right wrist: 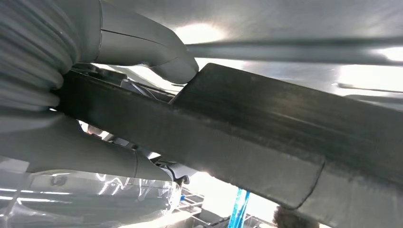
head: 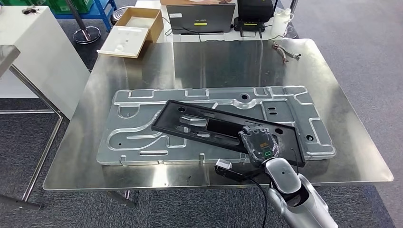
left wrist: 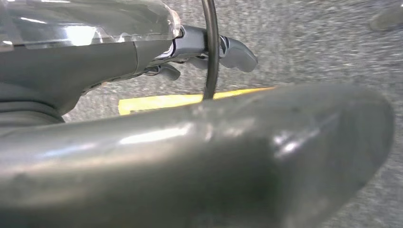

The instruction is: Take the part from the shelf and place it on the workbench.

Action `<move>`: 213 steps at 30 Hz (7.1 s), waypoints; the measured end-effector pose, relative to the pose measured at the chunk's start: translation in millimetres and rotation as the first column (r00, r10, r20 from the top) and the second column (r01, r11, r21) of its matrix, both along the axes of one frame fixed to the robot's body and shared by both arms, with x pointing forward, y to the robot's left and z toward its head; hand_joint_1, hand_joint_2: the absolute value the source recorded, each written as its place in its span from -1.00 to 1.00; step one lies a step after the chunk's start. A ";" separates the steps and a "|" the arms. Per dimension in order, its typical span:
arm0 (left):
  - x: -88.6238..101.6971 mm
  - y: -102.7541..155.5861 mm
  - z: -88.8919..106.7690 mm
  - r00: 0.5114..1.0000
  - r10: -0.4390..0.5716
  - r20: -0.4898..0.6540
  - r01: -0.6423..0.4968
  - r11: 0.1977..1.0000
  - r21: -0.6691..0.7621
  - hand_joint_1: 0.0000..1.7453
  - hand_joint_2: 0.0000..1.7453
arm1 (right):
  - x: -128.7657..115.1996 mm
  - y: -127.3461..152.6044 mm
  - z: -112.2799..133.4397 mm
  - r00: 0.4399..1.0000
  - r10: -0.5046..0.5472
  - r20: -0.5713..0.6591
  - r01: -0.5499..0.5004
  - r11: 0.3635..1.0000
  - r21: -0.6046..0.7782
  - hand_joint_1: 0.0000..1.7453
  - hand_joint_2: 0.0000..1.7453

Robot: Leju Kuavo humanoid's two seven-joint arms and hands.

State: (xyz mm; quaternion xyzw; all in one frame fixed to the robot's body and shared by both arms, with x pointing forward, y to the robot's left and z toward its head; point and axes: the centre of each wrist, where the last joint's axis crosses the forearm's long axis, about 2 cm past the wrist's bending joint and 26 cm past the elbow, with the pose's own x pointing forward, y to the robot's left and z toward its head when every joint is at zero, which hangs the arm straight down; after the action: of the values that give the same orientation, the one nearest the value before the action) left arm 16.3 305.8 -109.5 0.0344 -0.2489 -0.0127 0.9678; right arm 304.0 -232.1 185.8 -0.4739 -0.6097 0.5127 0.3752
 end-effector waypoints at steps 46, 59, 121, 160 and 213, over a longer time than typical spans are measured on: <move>-1.9 3.6 0.0 1.000 0.028 -0.006 -0.028 1.000 0.001 -1.00 -1.00 | 3.0 -24.6 -19.4 0.991 -0.087 -0.102 0.092 0.995 0.043 -1.00 1.00; -2.2 2.2 -0.1 0.999 0.045 0.007 -0.045 0.999 -0.017 -1.00 -1.00 | -3.4 -21.3 -22.0 0.991 -0.086 -0.098 0.093 0.993 0.070 -1.00 0.50; -8.4 -22.0 9.0 0.981 0.192 -0.002 -0.192 0.980 -0.057 -1.00 -1.00 | -227.2 -156.6 -150.9 0.789 -0.246 -0.564 0.594 0.539 0.597 -1.00 -1.00; -2.4 -24.5 7.1 0.989 0.147 0.022 -0.147 0.989 -0.015 -1.00 -1.00 | -308.4 -61.7 -252.8 -0.081 -0.056 -0.995 0.991 -0.115 -0.074 -1.00 -1.00; -6.2 -30.6 9.5 0.986 0.164 -0.002 -0.164 0.985 -0.048 -1.00 -1.00 | -323.6 -63.5 -249.3 -0.121 -0.033 -0.992 0.990 -0.078 -0.118 -1.00 -1.00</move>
State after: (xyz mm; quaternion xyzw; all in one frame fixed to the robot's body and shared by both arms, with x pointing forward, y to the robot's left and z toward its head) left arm 10.0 275.1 -100.0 0.0314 -0.2467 0.0731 0.9658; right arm -19.6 -295.6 -63.5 -0.1212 -0.0734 -0.0281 0.9895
